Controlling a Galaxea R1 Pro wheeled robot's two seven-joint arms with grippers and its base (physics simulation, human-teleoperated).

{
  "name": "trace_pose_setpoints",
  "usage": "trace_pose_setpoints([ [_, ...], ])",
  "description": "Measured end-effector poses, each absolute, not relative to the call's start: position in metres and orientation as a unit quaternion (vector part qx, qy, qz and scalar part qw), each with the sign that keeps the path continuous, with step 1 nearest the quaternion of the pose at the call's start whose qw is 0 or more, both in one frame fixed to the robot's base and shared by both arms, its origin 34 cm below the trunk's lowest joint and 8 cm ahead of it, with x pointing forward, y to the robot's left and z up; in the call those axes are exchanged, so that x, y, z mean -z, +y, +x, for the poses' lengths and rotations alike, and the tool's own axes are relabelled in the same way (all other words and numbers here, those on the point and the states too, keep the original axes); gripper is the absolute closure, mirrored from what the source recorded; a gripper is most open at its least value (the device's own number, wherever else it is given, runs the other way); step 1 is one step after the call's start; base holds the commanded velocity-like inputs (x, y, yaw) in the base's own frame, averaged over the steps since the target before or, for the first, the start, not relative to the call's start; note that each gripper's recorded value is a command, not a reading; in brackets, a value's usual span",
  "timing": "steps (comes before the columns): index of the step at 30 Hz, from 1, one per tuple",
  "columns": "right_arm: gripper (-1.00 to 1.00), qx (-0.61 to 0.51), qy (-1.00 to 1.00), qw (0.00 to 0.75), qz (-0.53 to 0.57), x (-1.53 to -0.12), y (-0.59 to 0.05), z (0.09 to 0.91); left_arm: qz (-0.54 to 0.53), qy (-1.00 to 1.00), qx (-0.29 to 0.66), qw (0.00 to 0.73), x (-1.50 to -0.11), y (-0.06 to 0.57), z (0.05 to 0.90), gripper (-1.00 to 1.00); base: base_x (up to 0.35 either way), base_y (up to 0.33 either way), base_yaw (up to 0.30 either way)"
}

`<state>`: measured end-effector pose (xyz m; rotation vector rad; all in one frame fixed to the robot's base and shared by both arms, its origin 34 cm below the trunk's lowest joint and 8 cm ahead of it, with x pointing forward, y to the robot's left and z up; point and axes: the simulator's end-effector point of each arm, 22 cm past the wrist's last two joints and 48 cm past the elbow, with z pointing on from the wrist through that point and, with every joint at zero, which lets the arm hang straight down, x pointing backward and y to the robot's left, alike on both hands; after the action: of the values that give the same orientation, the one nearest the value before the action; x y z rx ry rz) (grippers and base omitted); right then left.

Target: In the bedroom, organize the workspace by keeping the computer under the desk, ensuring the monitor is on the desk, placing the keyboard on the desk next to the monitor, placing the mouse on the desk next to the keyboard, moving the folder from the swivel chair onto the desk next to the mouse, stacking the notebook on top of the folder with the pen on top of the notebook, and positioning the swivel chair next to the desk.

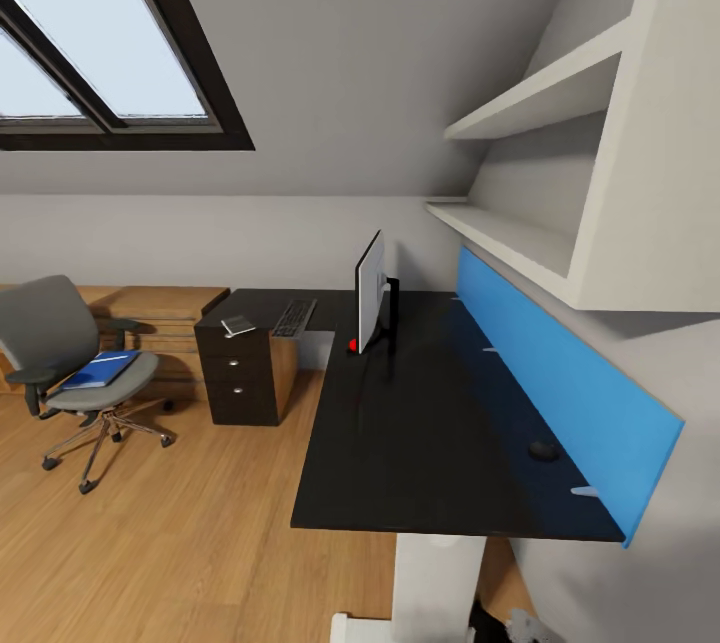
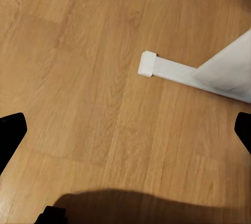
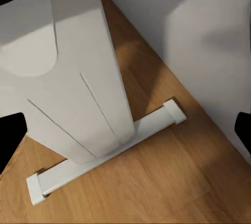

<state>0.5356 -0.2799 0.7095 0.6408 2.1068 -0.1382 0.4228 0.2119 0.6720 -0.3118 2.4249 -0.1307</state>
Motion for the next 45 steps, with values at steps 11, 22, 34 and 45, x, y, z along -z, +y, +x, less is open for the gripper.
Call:
trace_pose_setpoints([
  [11,-1.0,0.043,0.838,0.474,0.266,-0.735,-0.285,0.574,-0.12,0.932,0.049,0.34,-0.672,0.213,0.423,-1.0,0.0,0.0,0.0],
  [22,-1.0,0.033,0.813,0.506,0.287,-0.876,-0.318,0.664,-0.12,0.932,0.049,0.339,-0.671,0.213,0.422,-1.0,0.0,0.0,0.0],
  [34,-1.0,0.061,0.858,0.453,0.236,-0.924,-0.311,0.663,-0.12,0.932,0.048,0.339,-0.671,0.214,0.422,-1.0,0.0,0.0,0.0],
  [45,-1.0,0.078,0.823,0.51,0.239,-1.011,-0.396,0.814,-0.12,0.931,0.045,0.341,-0.671,0.22,0.423,-1.0,0.0,0.0,0.0],
])
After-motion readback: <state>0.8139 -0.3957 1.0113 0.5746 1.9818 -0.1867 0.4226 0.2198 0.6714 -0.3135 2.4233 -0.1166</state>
